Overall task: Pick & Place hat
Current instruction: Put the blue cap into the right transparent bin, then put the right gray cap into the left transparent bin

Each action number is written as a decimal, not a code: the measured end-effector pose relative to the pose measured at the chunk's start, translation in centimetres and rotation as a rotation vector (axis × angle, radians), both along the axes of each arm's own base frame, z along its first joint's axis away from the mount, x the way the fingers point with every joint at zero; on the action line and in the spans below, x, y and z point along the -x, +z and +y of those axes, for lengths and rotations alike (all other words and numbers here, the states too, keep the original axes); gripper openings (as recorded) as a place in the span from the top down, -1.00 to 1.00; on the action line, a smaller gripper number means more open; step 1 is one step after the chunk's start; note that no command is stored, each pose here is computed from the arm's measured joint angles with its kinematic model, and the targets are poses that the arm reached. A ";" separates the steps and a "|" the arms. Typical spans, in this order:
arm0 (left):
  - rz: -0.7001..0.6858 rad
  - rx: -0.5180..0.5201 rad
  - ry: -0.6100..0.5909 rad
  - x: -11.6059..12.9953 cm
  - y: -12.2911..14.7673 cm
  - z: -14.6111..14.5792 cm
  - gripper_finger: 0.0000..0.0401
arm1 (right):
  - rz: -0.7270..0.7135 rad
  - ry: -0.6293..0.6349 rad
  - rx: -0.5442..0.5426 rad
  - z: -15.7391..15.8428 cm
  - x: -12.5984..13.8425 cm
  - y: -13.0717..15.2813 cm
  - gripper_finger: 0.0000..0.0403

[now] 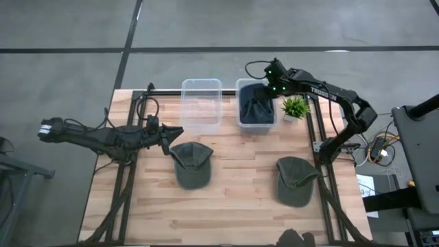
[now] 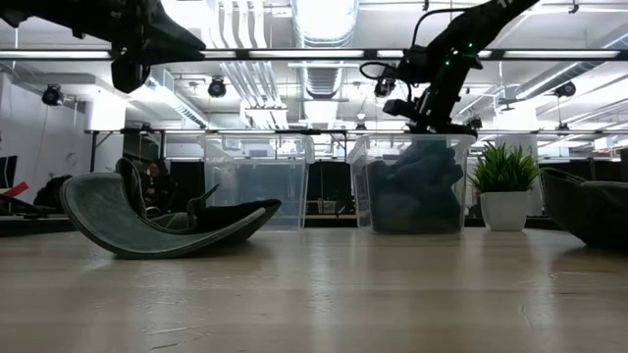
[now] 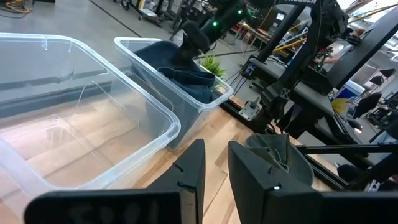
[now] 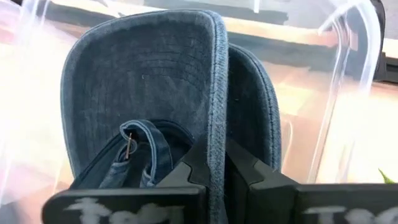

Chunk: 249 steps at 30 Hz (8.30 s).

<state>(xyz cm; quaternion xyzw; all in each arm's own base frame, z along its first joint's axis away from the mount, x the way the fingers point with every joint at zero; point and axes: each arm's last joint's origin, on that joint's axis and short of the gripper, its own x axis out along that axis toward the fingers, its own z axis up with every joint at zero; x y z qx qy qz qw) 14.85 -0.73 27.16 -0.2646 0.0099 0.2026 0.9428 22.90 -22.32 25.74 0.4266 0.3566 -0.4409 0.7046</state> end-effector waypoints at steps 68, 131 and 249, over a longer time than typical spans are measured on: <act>0.002 0.026 -0.072 -0.1 -0.1 -0.2 0.69 | -0.029 0.359 0.377 8.5 0.3 11.5 0.85; 0.058 0.098 -0.147 -1.1 -1.2 -0.6 0.69 | 0.417 -0.085 -0.576 35.0 11.8 -2.1 0.08; -0.372 0.145 -0.177 -3.0 2.3 -0.9 0.69 | -0.265 0.364 0.629 23.9 -9.9 15.4 0.94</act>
